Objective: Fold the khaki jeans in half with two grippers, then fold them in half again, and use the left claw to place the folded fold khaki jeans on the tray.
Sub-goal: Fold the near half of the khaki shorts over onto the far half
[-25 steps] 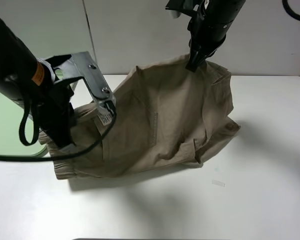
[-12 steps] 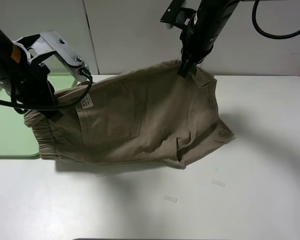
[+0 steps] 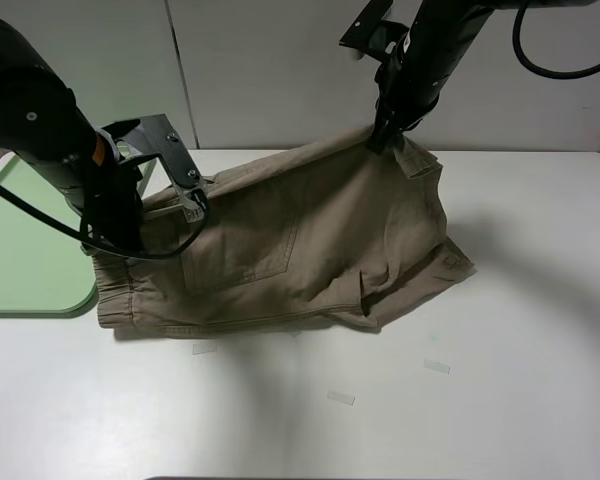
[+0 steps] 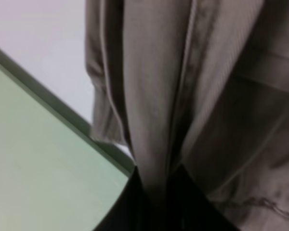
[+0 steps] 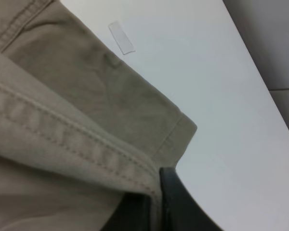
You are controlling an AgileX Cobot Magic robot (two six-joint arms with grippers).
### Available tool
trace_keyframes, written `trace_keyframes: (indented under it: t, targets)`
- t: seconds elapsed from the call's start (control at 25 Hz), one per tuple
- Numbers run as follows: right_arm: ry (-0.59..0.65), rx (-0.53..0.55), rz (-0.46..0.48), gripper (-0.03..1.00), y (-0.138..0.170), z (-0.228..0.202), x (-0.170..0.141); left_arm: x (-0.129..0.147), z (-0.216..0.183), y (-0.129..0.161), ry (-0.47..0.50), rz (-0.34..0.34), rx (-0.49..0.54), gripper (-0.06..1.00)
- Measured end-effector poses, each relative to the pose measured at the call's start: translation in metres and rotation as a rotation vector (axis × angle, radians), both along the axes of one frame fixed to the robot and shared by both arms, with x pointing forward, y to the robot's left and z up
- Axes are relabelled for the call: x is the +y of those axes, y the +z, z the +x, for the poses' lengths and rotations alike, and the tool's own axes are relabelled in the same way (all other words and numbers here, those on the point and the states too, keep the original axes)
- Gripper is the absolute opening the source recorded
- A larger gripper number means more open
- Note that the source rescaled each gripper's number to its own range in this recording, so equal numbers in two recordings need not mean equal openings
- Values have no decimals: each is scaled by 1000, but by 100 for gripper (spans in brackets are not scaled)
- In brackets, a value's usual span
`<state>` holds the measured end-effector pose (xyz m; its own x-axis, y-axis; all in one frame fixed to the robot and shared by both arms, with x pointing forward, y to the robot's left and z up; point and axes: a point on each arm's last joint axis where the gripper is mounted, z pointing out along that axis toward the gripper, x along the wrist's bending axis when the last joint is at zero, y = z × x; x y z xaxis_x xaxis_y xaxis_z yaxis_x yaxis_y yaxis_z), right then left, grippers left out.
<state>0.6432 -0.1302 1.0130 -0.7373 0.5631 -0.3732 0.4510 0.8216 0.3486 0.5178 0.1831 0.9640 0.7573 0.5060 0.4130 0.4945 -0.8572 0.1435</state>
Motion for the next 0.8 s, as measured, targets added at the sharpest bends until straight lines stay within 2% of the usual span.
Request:
trace_keyframes:
  t: [0.08,0.36,0.44,0.48,0.52,0.56,0.6,0.64,0.68,0.76,0.8]
  targets:
    - [-4,0,0,0,0,1,-2,-1,4,-4,-19,16,-15,0]
    - [-17,-3,-9,0,0,4,-9,-5,10,-6,-68,0,-69,1]
    - [-16,-5,-8,0,-1,4,-8,-5,10,-6,-69,-2,-70,8]
    - [-16,-9,-6,0,0,4,-8,-5,10,-6,-69,-2,-71,14]
    - [-14,-15,-7,3,0,5,-8,-5,10,-6,-67,-3,-72,25]
    - [-10,-21,-19,10,0,5,-9,-5,10,-6,-52,-3,-69,39]
    - [-8,-26,-30,21,0,6,-11,-3,10,-6,-24,-5,-65,52]
    - [-16,-31,-37,46,0,7,-13,-2,10,-6,7,-16,-65,69]
    - [-31,-34,-37,65,1,8,-15,-1,10,-6,27,-24,-67,81]
    - [-61,-45,-19,87,1,9,-16,-1,11,-6,45,-35,-74,92]
    - [-69,-49,-12,92,1,10,-16,-1,11,-6,44,-40,-78,95]
